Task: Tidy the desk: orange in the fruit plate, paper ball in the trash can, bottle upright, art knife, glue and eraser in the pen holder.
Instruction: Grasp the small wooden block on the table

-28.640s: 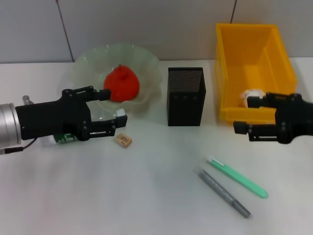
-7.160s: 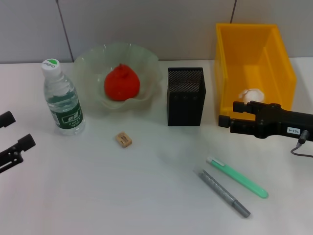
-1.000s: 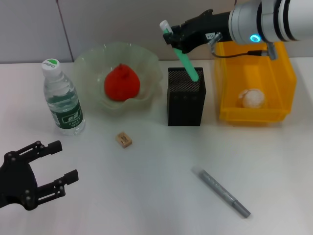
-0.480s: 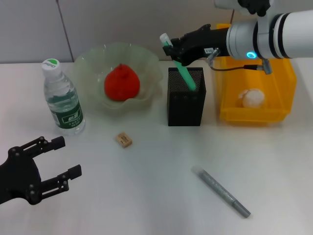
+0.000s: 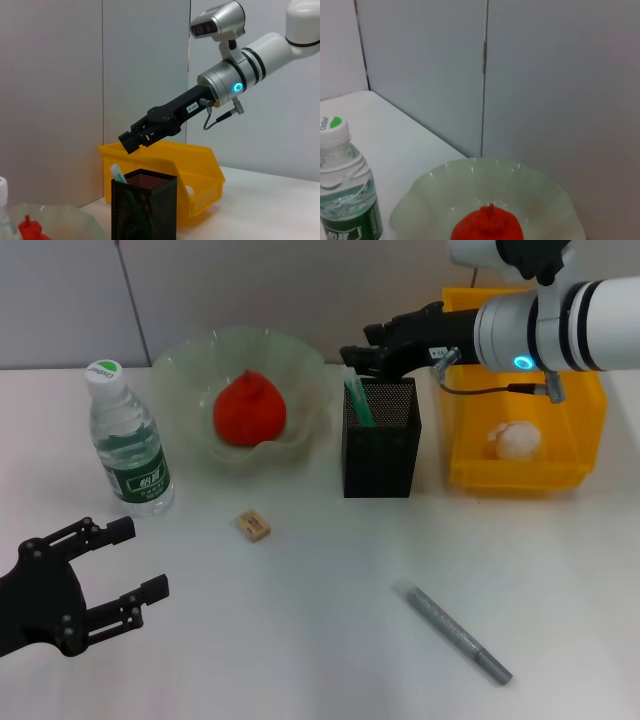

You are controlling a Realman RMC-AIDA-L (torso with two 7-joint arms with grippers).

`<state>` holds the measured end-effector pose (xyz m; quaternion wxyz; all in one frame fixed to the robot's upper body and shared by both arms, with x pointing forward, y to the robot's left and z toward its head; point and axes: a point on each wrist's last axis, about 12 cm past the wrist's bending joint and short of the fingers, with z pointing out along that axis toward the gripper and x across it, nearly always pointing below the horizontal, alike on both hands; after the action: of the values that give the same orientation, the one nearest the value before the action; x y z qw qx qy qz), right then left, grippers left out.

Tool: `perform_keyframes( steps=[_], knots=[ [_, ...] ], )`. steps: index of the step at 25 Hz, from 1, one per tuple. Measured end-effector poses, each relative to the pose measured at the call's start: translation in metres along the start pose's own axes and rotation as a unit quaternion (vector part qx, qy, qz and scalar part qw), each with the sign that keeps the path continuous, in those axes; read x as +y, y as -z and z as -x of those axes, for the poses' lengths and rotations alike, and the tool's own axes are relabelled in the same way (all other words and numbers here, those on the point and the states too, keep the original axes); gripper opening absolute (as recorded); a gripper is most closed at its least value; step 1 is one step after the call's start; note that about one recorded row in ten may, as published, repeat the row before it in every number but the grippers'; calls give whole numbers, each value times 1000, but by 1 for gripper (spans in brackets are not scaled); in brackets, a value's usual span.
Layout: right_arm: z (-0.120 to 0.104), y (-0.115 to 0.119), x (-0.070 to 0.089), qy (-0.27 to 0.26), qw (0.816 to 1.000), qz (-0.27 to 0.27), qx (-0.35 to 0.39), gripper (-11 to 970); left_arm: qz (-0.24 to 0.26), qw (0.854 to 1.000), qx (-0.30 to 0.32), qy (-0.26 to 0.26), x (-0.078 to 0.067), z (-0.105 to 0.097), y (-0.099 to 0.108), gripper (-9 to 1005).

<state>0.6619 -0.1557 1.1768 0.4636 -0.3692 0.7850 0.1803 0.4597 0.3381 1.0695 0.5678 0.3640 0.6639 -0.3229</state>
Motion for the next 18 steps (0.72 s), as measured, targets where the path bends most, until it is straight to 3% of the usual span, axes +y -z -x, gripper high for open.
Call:
perform_keyframes(
  steps=[6,10,14,16,18],
  knots=[
    [2,16,2,-10,1000,23,-5,478,8,1000,-4,4,1,0,1,751],
    [-6,36,4,-23,998,46,-22,528,16,1000,-10,10,3,2,1,751],
    [-35,64,15,-29,992,103,-67,577,28,999,-16,15,7,3,-3,751],
    [-65,84,22,-23,985,136,-103,602,34,999,-15,14,16,8,-14,750],
    [-77,90,24,-25,984,141,-108,601,35,999,-14,16,18,10,-17,750]
  ],
)
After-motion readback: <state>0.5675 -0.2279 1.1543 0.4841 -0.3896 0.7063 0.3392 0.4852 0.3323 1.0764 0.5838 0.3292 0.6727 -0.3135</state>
